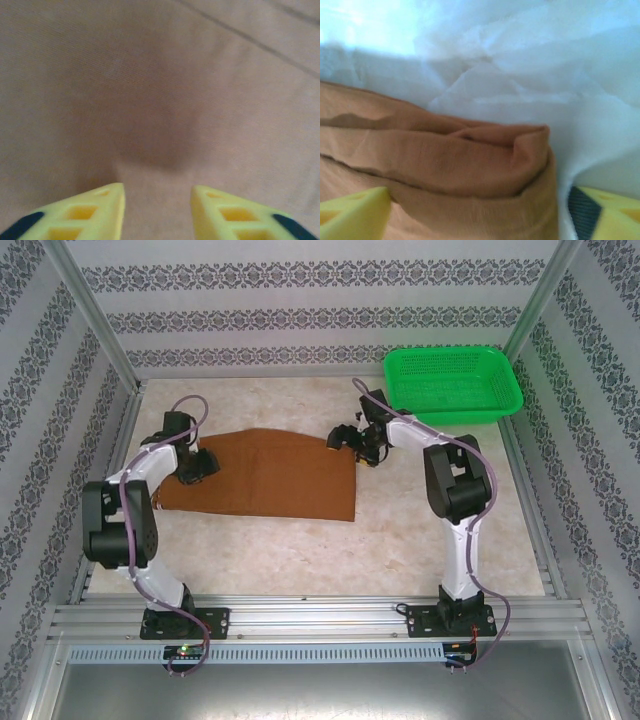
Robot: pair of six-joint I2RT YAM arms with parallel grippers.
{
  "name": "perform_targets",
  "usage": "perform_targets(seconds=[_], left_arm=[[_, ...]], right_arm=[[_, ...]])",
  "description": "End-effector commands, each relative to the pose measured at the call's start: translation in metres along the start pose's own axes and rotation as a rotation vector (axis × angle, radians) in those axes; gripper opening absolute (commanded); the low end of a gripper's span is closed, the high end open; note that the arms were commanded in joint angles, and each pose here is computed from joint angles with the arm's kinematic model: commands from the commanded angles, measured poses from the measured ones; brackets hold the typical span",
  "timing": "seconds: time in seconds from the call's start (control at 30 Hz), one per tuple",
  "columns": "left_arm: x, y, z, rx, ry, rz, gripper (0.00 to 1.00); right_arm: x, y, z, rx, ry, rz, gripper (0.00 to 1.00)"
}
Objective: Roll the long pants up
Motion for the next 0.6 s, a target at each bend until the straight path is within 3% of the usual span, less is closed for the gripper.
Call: perform_targets(seconds=[0.0,0.03,0.07,0.27,0.57], left_arm=[[0.023,-0.005,0.005,0.014,0.034,-0.029,0.16],[0.031,-0.005,0.005,0.012,0.054,-0.029,0.07],[0.039,-0.007,0.005,0.017,0.071,-0.027,0.00],[0.059,-0.048,0.021,0.131,0.095,-0.020,0.00],[0.107,-0.163,0.046,0.354,0.177,-0.120,0.00]], right_arm=[[0.015,0.001,-0.002,0.004,0.039,0.023,0.63],[0.017,-0.001,-0.004,0.014,0.048,0.028,0.35],[0.018,-0.006,-0.006,0.028,0.054,0.017,0.00],[-0.008,-0.044,-0.059,0.033,0.048,-0.123,0.00],[-0.044,-0.062,-0.225,-0.172,0.133,-0.325,0.00]])
Point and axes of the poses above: each hand's point on the last joint's axis, 136 mm out from that joint toward the fingers, its own x axis out along the fingers, its own y axis along the line the jaws close on, z = x × y, the point moved 1 cm from there along -x, back along the fingers, and after that the axes turned 8 degrees about x, right-handed, at the moved point
